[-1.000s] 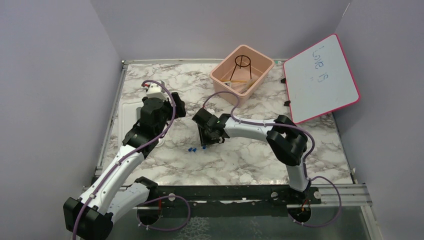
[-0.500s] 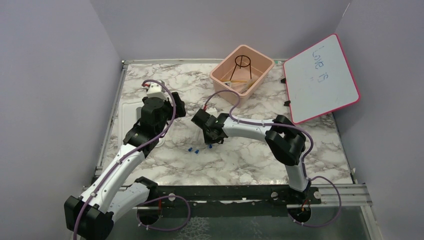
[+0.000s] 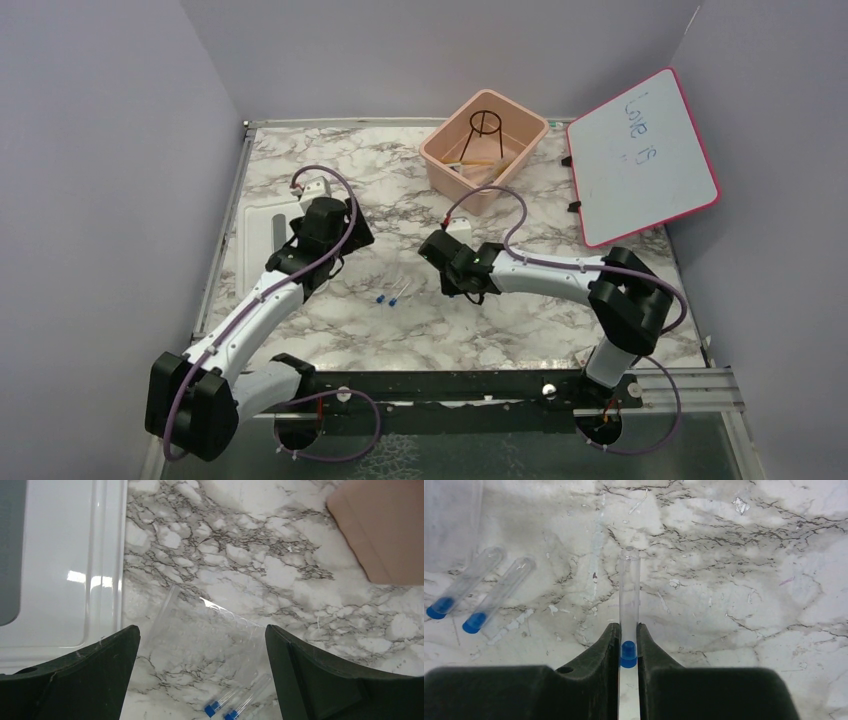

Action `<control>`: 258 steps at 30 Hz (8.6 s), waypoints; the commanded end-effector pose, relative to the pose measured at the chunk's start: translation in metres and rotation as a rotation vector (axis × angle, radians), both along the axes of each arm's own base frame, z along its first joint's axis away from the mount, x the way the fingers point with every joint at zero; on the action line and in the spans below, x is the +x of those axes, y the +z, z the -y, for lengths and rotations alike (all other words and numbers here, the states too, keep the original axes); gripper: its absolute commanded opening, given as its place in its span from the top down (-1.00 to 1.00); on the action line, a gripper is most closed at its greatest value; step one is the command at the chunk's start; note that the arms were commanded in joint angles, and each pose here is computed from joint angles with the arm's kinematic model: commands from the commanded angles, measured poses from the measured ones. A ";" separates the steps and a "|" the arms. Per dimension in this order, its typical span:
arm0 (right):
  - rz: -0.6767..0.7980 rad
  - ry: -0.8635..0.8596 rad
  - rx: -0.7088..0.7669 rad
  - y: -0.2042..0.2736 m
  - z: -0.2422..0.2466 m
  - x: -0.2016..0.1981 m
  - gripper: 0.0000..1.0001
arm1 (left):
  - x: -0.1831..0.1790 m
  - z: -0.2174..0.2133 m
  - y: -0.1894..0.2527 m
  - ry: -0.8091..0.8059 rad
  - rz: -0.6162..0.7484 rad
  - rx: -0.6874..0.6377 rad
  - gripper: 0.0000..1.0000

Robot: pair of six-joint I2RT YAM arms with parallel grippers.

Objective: Organize the chemistry lab equipment

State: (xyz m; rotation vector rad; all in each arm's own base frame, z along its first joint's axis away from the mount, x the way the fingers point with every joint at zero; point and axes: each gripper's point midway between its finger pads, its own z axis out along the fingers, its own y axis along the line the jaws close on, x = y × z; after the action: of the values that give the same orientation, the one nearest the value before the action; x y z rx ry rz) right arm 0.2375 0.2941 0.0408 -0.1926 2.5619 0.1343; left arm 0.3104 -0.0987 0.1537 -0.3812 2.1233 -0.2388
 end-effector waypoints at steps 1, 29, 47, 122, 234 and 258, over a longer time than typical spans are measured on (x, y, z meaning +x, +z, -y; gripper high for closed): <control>0.103 -0.005 0.080 0.020 -0.003 0.014 0.76 | -0.005 -0.013 -0.032 0.086 -0.111 -0.022 -0.97; 0.165 -0.033 0.209 0.052 0.039 0.009 0.75 | 0.042 0.099 -0.080 -0.394 -0.239 -0.307 -0.47; 0.255 0.456 0.340 0.095 0.016 -0.013 0.77 | 0.064 0.121 -0.024 -0.391 -0.117 -0.263 -0.63; 0.339 -0.110 1.490 0.351 0.014 0.022 -0.28 | -0.030 0.177 0.238 -0.641 0.033 -1.333 0.75; -0.214 0.304 -0.033 0.057 -0.032 0.048 -0.16 | -0.008 -0.003 0.028 -0.191 -0.004 0.130 -0.85; 0.010 0.070 0.245 0.096 0.012 0.017 -0.06 | -0.081 0.109 -0.065 -0.646 -0.365 -0.065 0.19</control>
State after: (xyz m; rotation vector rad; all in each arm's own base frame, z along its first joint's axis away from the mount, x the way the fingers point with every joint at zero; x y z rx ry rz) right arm 0.2522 0.2805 0.1272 -0.2543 2.5637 0.4145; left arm 0.2439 -0.1965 0.1102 0.2746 2.4555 -0.6160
